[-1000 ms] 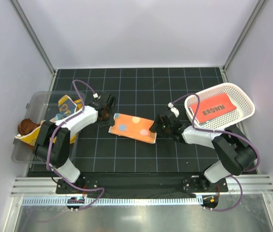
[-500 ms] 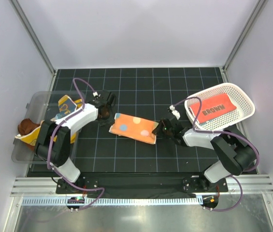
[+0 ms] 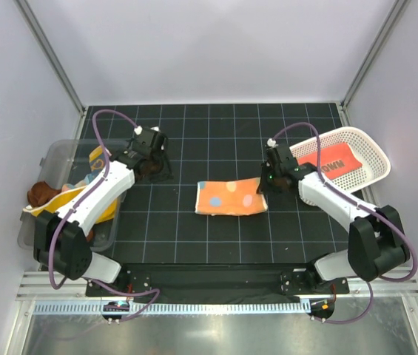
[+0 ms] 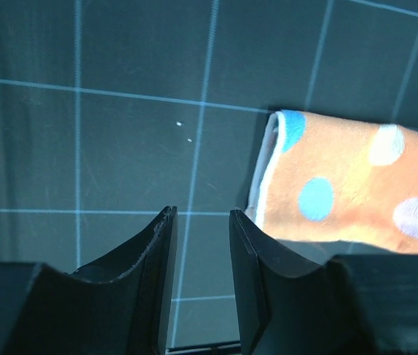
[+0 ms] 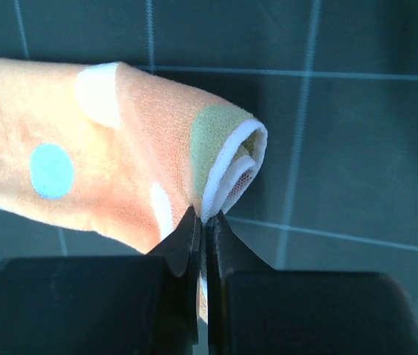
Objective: Fold and stack the towels
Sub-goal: Neatly place the folded towel into the bin
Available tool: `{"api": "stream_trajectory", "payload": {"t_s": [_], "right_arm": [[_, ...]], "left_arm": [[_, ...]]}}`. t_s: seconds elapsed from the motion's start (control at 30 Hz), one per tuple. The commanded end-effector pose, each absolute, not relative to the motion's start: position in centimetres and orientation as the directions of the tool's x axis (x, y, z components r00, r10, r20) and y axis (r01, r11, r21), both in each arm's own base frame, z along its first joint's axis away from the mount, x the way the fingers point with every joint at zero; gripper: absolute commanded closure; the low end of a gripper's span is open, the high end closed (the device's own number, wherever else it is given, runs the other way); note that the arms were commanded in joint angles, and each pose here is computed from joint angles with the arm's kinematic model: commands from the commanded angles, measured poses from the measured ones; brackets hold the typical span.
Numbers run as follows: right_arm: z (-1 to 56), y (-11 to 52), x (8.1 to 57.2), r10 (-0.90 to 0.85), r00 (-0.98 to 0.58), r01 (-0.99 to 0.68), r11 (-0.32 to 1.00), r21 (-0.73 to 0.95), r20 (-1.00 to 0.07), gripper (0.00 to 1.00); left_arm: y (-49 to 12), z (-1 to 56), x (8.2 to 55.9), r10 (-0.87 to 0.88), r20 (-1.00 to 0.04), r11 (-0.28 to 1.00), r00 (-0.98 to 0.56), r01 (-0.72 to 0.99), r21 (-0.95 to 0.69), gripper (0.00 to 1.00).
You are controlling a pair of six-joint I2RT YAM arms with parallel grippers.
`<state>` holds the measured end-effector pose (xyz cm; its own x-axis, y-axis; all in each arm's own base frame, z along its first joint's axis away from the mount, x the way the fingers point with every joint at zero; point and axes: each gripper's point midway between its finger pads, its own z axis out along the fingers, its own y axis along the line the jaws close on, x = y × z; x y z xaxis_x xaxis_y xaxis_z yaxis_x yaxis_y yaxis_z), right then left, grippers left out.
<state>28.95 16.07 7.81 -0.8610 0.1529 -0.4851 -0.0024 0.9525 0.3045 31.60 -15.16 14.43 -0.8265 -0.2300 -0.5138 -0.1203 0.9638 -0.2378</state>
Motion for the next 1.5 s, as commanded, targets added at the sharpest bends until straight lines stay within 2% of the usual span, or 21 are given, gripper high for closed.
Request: {"api": "stream_trajectory", "payload": {"t_s": [0.0,0.07,0.1,0.33,0.57,0.7,0.93,1.47], "right_arm": [[10.5,12.0,27.1,-0.069,-0.895,-0.124,0.987,0.098,-0.441,0.99],[11.4,10.5,27.3,-0.1,-0.903,-0.13,0.99,0.045,-0.419,0.99],[13.0,10.2,28.3,-0.13,-0.883,-0.157,0.987,0.023,-0.45,0.99],[17.5,6.1,29.3,-0.199,-0.862,-0.159,0.98,-0.123,-0.466,0.99],[18.4,0.3,30.8,-0.211,-0.86,-0.101,0.963,-0.25,-0.465,0.99],[20.3,-3.4,32.8,-0.203,-0.842,-0.025,0.94,-0.34,-0.5,0.99],[21.8,-8.1,36.8,-0.206,-0.808,0.041,0.914,-0.403,-0.551,0.99],[20.9,-15.5,42.6,-0.232,-0.81,0.081,0.865,-0.495,-0.539,0.99]], "left_arm": [[-16.9,16.8,31.6,-0.225,-0.522,0.941,-0.823,-0.045,-0.334,0.62],[-17.7,17.2,31.2,-0.217,-0.509,0.93,-0.833,-0.017,-0.368,0.62],[-17.8,17.4,31.2,-0.213,-0.509,0.927,-0.834,-0.009,-0.374,0.62],[-17.6,17.0,30.7,-0.188,-0.509,0.933,-0.84,0.01,-0.36,0.61],[-17.3,16.0,30.9,-0.176,-0.504,0.942,-0.846,0.003,-0.335,0.61],[-17.7,15.9,31.4,-0.174,-0.497,0.941,-0.85,0.005,-0.339,0.61],[-18.2,16.5,32.4,-0.165,-0.505,0.941,-0.847,0.018,-0.338,0.6],[-18.5,17.4,33.4,-0.12,-0.516,0.946,-0.848,0.059,-0.318,0.59]]}}
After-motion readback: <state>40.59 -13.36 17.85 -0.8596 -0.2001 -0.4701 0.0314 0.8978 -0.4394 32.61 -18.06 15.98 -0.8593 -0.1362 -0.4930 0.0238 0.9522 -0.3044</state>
